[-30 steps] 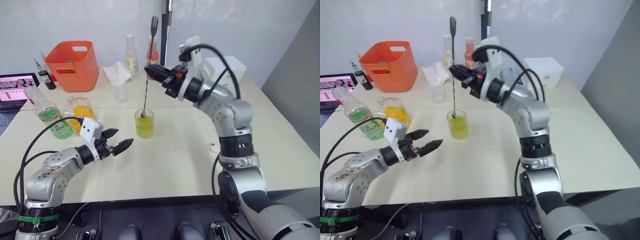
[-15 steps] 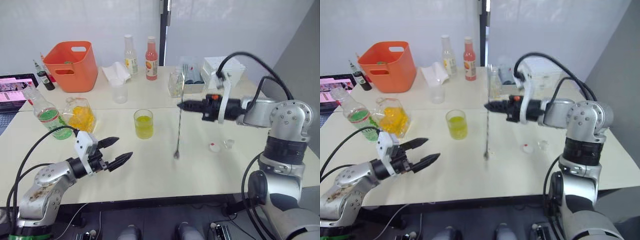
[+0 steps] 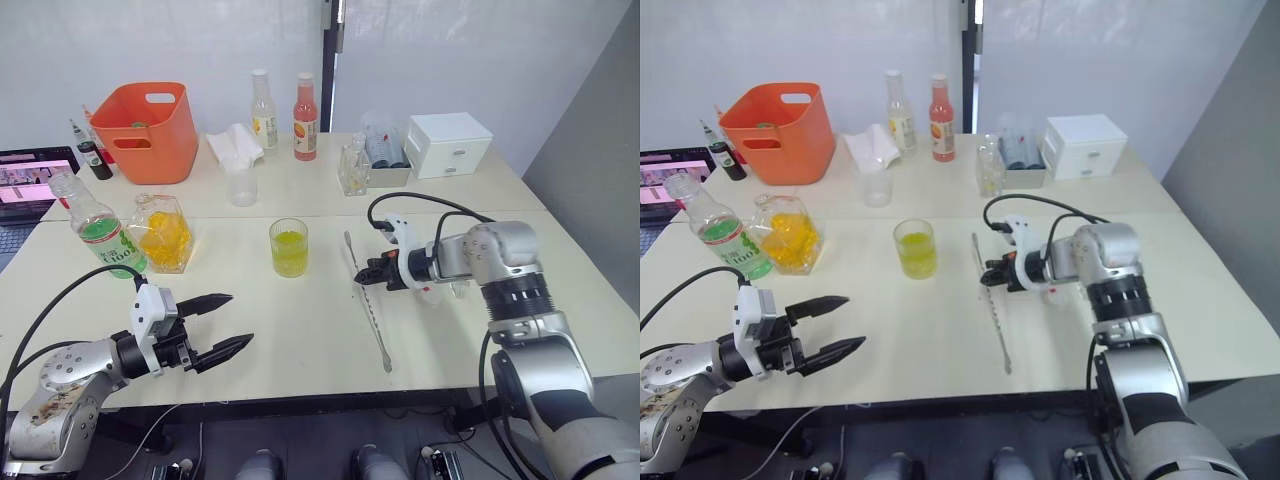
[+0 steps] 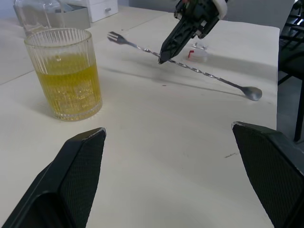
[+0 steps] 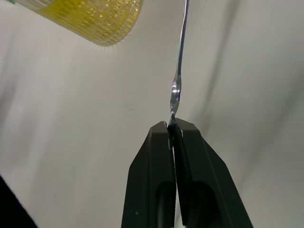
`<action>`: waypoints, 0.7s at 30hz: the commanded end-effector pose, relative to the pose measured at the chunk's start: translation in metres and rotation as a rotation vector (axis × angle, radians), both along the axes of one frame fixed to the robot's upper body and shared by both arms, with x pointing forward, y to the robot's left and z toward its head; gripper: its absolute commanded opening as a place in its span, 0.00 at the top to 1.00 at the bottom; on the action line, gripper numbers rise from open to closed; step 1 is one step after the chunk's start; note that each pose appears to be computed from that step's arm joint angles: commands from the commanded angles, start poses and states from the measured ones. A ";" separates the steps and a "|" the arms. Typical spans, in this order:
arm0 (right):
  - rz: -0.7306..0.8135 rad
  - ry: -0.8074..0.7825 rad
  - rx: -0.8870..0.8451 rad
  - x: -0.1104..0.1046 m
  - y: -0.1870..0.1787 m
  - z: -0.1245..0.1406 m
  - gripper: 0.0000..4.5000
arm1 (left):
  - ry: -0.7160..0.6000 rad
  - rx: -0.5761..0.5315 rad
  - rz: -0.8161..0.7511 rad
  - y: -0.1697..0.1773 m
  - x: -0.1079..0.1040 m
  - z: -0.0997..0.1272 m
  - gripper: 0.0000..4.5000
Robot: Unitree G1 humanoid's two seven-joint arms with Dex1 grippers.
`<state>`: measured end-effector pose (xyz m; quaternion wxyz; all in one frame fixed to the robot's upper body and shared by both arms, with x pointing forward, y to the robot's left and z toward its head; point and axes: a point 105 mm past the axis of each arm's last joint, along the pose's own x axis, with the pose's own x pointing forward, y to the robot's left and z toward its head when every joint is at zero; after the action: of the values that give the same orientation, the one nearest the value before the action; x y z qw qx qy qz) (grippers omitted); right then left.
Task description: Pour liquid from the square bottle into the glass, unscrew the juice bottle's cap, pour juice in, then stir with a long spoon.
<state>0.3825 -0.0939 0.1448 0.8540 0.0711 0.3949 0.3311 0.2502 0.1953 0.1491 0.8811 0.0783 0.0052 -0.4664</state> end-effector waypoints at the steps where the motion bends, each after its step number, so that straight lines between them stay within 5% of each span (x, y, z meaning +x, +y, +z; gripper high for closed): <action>1: -0.054 -0.042 -0.047 0.016 -0.010 -0.004 1.00 | -0.053 0.003 -0.009 -0.005 -0.004 0.011 0.00; 9: -0.058 -0.015 -0.059 0.018 -0.015 -0.022 1.00 | -0.053 0.008 0.010 0.000 -0.004 0.012 0.00; 10: -0.059 -0.017 -0.058 0.018 -0.016 -0.022 0.85 | -0.053 0.008 0.012 0.001 -0.004 0.013 0.00; 15: -0.035 -0.075 0.056 0.013 -0.017 0.006 0.49 | -0.044 -0.019 0.059 0.014 -0.002 0.017 0.00; 21: 0.004 -0.423 0.146 -0.006 -0.047 0.071 0.01 | -0.022 -0.034 0.156 0.043 -0.012 0.025 0.00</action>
<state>0.3846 -0.1411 0.1790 0.9022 0.0740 0.2641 0.3330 0.2421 0.2304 0.1607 0.9117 0.0628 0.0093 -0.4059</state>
